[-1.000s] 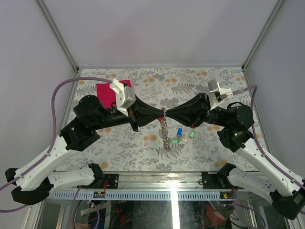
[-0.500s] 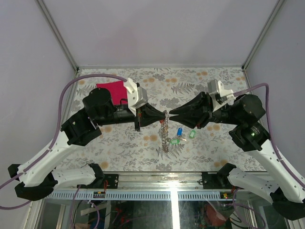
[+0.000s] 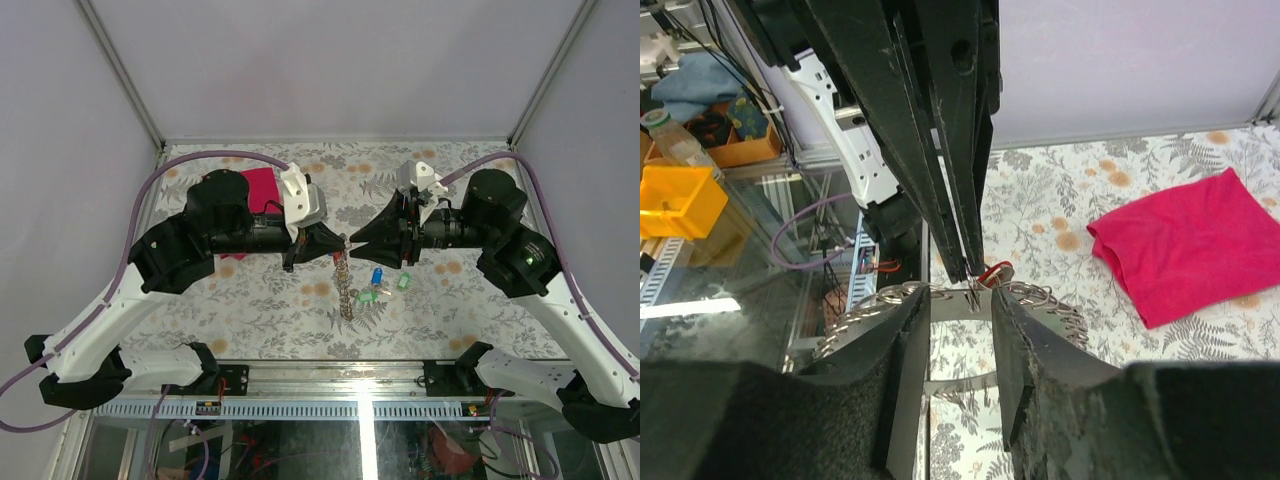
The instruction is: Put the keys on the keyring
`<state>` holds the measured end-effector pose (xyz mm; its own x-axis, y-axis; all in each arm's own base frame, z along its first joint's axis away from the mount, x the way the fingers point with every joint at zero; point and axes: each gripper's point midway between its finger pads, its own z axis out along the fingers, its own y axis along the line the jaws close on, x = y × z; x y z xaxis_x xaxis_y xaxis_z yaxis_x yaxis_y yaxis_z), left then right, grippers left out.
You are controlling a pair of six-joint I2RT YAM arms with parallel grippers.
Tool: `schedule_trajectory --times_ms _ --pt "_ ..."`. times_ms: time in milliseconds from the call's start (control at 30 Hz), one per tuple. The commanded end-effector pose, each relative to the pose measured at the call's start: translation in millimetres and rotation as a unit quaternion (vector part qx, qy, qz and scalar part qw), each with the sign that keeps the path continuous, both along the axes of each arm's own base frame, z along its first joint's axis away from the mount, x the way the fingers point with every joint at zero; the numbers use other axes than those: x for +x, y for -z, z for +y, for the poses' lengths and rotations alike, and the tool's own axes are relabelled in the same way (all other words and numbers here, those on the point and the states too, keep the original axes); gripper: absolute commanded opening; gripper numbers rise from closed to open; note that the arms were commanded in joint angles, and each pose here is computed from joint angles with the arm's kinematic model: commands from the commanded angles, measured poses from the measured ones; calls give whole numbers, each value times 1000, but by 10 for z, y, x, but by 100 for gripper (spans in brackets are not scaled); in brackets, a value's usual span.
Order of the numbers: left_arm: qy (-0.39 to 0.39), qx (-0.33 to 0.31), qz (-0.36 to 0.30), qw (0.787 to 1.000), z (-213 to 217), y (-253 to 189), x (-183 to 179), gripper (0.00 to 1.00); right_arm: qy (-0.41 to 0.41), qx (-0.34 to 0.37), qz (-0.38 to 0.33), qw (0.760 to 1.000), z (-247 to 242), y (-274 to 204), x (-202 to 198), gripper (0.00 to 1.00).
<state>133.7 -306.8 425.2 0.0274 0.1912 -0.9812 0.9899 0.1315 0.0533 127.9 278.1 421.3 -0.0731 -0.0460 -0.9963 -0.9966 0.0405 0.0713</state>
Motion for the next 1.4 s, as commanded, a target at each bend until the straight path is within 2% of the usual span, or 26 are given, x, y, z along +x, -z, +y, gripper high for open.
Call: schedule_trajectory --times_ms 0,467,800,833,900,967,1067,1133,1167,1367 --pt "17 -11 -29 999 24 -183 -57 0 -14 -3 -16 1000 -20 -107 -61 37" --pt "24 -2 -29 999 -7 -144 -54 0 -21 -13 4 1000 61 -12 5 25" --pt "23 0 -31 999 -10 -135 -50 0 -20 -26 15 999 94 110 55 24" --pt "24 -1 -32 999 -7 -139 -54 0 -20 -27 15 999 96 114 58 21" --pt "23 -1 -32 999 -1 -140 -54 0 -20 -29 15 999 97 121 62 8" --pt "21 -1 -32 999 3 -138 -48 0 -18 -31 14 999 92 126 66 5" --pt "18 -1 -34 999 11 -149 -43 0 -14 -34 14 999 89 150 80 6" --pt "19 -2 -34 999 11 -153 -46 0 -12 -33 12 999 84 148 79 20" --pt "18 -2 -34 999 14 -156 -47 0 -12 -33 14 999 84 158 79 23" --pt "19 -4 -35 999 18 -166 -54 0 -6 -34 15 999 78 176 95 24"
